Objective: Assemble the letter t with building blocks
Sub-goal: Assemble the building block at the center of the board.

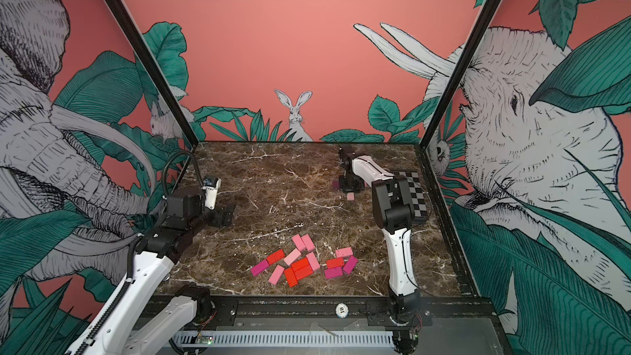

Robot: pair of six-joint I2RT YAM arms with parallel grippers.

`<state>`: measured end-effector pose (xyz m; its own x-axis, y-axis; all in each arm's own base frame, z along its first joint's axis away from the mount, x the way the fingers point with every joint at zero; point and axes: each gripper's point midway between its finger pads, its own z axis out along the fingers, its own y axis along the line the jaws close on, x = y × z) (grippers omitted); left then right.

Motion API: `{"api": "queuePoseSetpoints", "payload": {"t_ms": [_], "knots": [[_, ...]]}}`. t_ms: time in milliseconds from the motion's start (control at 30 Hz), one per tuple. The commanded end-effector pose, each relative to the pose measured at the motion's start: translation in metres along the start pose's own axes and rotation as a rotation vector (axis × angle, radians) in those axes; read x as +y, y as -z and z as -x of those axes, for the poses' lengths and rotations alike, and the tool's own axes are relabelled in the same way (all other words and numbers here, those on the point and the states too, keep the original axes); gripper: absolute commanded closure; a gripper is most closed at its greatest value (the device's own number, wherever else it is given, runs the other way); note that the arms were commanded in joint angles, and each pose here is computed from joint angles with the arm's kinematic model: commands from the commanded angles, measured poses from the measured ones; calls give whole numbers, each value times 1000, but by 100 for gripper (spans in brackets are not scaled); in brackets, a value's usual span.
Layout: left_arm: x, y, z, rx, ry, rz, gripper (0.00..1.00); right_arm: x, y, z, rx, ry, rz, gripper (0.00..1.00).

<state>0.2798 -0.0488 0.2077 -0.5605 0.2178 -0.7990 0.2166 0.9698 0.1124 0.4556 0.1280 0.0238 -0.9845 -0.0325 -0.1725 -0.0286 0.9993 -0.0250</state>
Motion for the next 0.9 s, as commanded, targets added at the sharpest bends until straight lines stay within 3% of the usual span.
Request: {"api": "queuePoseSetpoints", "payload": {"t_ms": [0,867], "knots": [[-1,2,0,4,-4,-7,3,-9,-18,-2,19,-19,-35,85],[-1,1,0,7,-3,-10,2,-5,-17,-9,40,-18,-4,68]]}}
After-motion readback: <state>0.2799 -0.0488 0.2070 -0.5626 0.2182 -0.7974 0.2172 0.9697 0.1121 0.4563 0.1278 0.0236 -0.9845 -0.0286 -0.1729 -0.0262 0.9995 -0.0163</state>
